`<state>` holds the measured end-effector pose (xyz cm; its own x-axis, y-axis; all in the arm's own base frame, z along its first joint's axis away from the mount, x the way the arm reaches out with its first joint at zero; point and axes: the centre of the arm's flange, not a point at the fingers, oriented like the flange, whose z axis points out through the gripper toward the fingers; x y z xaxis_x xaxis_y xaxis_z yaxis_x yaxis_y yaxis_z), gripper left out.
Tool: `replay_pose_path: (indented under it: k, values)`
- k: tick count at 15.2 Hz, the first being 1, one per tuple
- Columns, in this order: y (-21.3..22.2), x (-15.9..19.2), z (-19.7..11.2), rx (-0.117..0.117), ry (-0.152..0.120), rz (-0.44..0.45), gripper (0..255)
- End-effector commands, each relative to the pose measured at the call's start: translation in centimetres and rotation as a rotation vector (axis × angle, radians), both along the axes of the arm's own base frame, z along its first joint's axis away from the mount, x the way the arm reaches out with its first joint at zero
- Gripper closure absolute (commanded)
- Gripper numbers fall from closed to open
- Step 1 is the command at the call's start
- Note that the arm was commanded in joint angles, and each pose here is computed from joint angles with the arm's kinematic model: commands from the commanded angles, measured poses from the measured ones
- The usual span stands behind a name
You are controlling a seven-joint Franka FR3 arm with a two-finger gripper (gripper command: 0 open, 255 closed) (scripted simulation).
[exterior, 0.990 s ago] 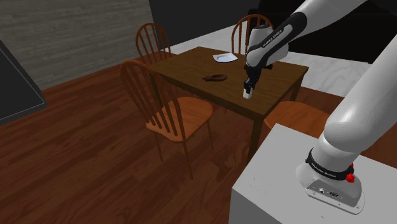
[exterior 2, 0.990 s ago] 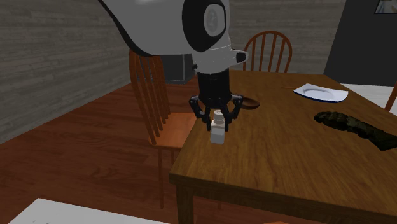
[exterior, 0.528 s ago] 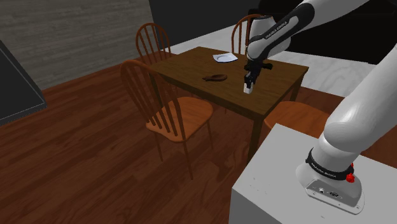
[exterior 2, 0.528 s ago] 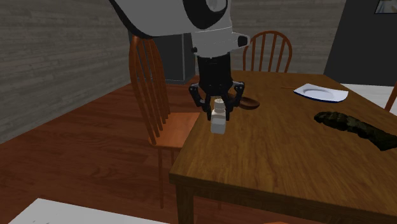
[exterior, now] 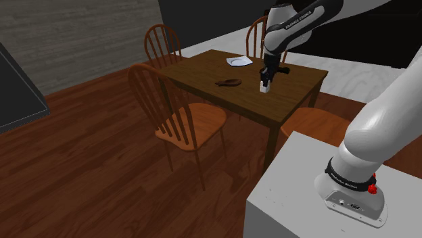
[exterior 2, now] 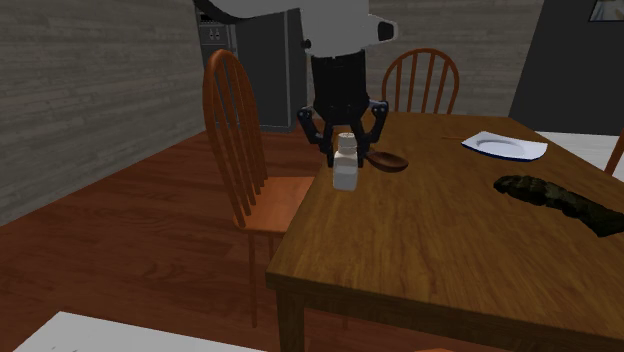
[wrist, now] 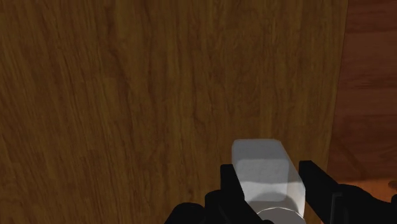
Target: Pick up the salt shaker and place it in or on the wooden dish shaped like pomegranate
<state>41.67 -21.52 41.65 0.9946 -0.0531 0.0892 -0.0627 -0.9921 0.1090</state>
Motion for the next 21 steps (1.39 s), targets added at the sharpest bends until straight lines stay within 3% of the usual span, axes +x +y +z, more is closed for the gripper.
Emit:
replay_pose_path:
  k: [1, 4, 21]
  values:
    - [0.1, -0.1, 1.1, 0.000, 0.000, 0.000, 255]
    - [0.1, -0.1, 2.3, 0.000, 0.000, 0.000, 255]
    - [-5.7, 21.6, 3.3, 0.000, 0.000, 0.000, 255]
